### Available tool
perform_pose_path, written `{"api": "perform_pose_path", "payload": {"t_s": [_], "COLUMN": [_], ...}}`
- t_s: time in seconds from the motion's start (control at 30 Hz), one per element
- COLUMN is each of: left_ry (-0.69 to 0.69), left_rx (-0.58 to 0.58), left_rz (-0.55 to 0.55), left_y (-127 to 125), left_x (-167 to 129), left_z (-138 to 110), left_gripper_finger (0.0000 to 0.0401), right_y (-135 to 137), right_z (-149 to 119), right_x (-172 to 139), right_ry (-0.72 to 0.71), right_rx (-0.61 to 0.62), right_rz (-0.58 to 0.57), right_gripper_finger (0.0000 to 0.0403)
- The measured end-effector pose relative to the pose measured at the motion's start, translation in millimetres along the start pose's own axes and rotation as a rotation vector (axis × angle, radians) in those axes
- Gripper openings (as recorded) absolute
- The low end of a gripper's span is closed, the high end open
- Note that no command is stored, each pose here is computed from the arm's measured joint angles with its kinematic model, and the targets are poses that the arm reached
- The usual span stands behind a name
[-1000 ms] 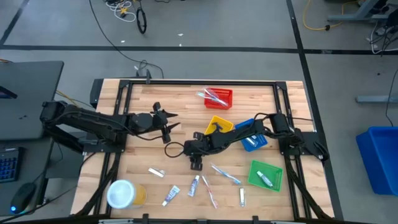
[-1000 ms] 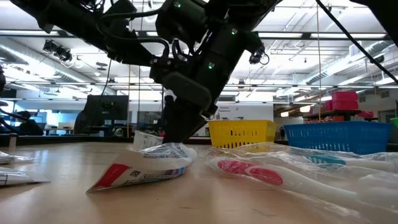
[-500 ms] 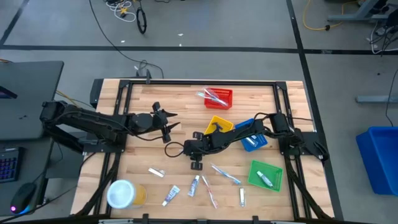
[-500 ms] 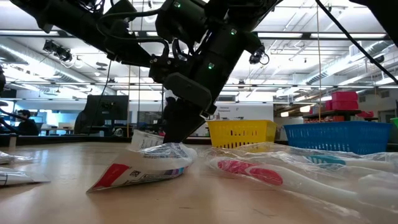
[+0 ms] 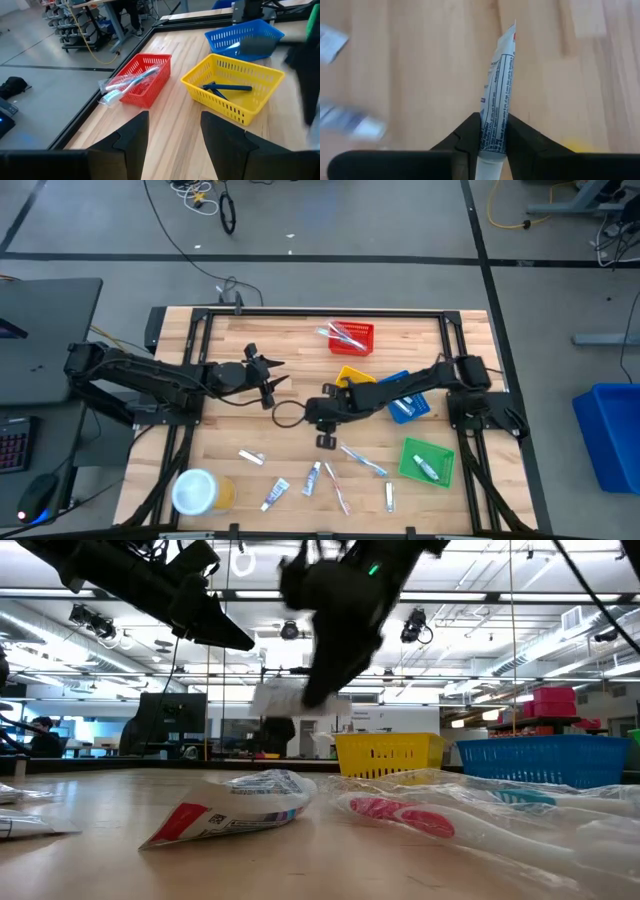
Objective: Pick & Place Travel size toiletries
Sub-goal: Put the toothpaste into the green bin, then put the nail cutter into the blue bin
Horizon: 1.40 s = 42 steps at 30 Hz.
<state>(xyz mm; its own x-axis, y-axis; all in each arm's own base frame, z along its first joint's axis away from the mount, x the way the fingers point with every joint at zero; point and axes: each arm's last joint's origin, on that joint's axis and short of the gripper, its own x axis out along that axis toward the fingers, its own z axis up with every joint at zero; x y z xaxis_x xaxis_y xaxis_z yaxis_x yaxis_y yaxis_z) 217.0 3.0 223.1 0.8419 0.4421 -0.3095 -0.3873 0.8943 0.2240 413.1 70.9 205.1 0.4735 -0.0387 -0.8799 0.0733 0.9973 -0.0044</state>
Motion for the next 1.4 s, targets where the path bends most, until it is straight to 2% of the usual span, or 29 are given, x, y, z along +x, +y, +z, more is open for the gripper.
{"api": "perform_pose_path", "payload": {"t_s": [0.17,0.4,0.47,0.53,0.6,0.7,0.87,1.0,1.17,1.4], "left_ry": [0.0,-0.004,-0.003,-0.002,-0.002,-0.003,-0.009,-0.011,-0.011,-0.014], "left_rx": [-0.001,-0.023,-0.036,-0.051,-0.059,-0.061,-0.086,-0.108,-0.124,-0.184], "left_rz": [0.004,0.008,0.016,0.025,0.041,0.081,0.104,0.104,0.104,0.101], "left_y": [0,0,0,1,1,2,3,3,3,3], "left_x": [0,0,0,0,0,0,0,0,0,0], "left_z": [0,0,0,0,0,0,1,1,1,1], "left_gripper_finger": [0.0188,0.0188,0.0188,0.0188,0.0188,0.0188,0.0188,0.0188,0.0188,0.0188], "right_y": [10,24,32,41,50,61,80,95,102,92], "right_z": [-18,-57,-68,-80,-94,-118,-164,-196,-215,-232], "right_x": [-41,-118,-141,-161,-175,-188,-181,-160,-135,-119], "right_ry": [0.132,0.354,0.368,0.352,0.321,0.339,0.431,0.467,0.478,0.51], "right_rx": [0.061,0.187,0.193,0.163,0.152,0.2,0.338,0.376,0.384,0.372], "right_rz": [-0.015,-0.004,0.004,-0.038,-0.085,-0.092,-0.102,-0.095,-0.018,-0.082], "right_gripper_finger": [0.0084,0.0084,0.0084,0.0084,0.0084,0.0085,0.0085,0.0085,0.0092,0.0122]}}
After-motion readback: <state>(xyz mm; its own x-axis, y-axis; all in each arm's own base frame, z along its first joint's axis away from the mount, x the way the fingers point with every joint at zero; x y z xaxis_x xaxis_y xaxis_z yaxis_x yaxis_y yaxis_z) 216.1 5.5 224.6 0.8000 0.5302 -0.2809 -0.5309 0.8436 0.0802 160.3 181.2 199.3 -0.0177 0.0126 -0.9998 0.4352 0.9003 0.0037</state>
